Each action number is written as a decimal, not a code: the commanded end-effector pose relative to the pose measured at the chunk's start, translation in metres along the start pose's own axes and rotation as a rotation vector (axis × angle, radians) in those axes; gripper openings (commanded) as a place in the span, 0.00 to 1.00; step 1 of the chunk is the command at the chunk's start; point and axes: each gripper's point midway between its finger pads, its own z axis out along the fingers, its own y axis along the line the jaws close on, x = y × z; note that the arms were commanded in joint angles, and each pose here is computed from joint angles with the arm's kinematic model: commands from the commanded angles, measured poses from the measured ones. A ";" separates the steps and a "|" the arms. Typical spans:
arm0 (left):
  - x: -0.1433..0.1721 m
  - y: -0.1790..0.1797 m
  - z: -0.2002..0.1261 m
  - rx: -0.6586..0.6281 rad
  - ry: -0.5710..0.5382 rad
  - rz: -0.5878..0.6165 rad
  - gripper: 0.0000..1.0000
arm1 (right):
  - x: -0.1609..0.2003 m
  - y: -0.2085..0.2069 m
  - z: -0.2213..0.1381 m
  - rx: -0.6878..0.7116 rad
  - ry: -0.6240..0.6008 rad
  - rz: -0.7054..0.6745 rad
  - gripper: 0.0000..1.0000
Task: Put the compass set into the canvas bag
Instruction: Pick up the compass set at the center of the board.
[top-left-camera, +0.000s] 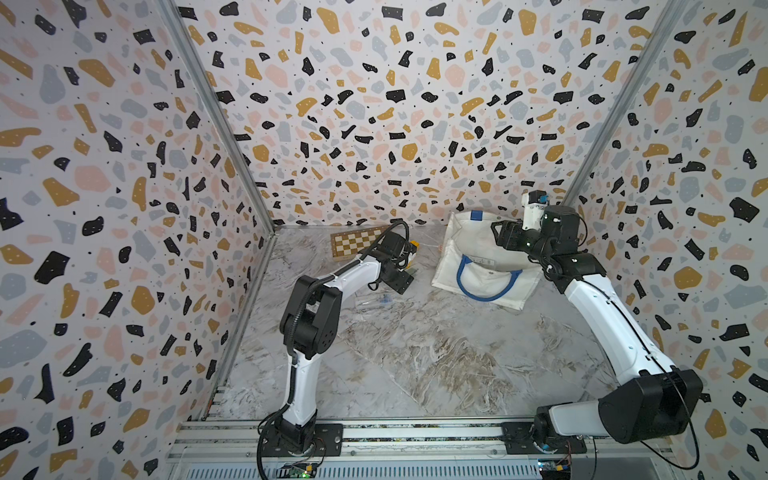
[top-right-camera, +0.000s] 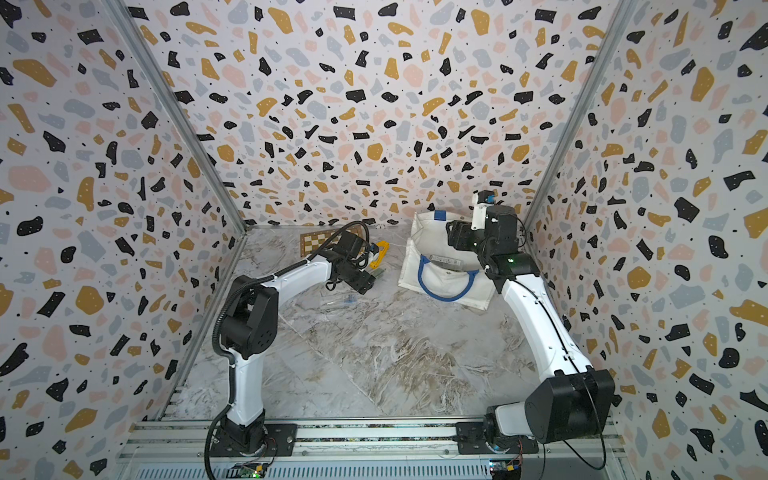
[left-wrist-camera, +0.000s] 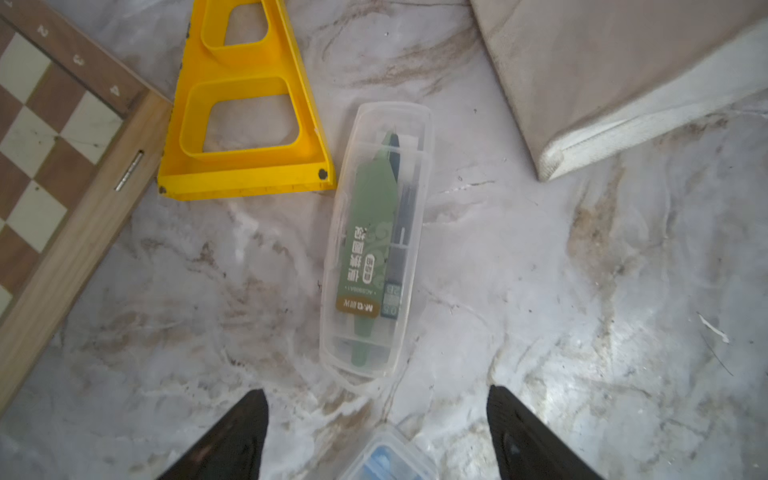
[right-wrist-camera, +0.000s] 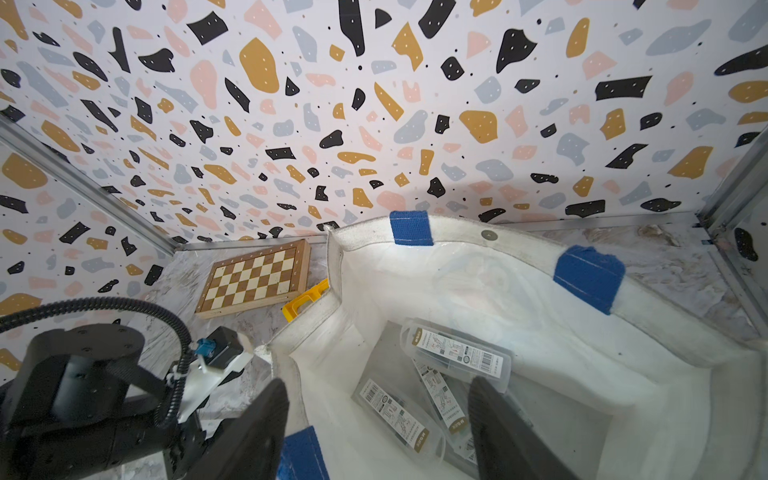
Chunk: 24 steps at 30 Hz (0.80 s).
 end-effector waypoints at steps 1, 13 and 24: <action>0.001 0.003 0.006 0.018 0.037 0.045 0.84 | -0.010 0.007 -0.010 -0.030 -0.037 -0.013 0.72; -0.010 0.010 0.046 0.074 0.074 0.032 0.81 | -0.010 0.009 -0.012 -0.049 -0.044 -0.012 0.74; 0.003 0.008 0.060 0.112 0.133 0.026 0.67 | -0.015 0.015 -0.016 -0.077 -0.071 -0.015 0.76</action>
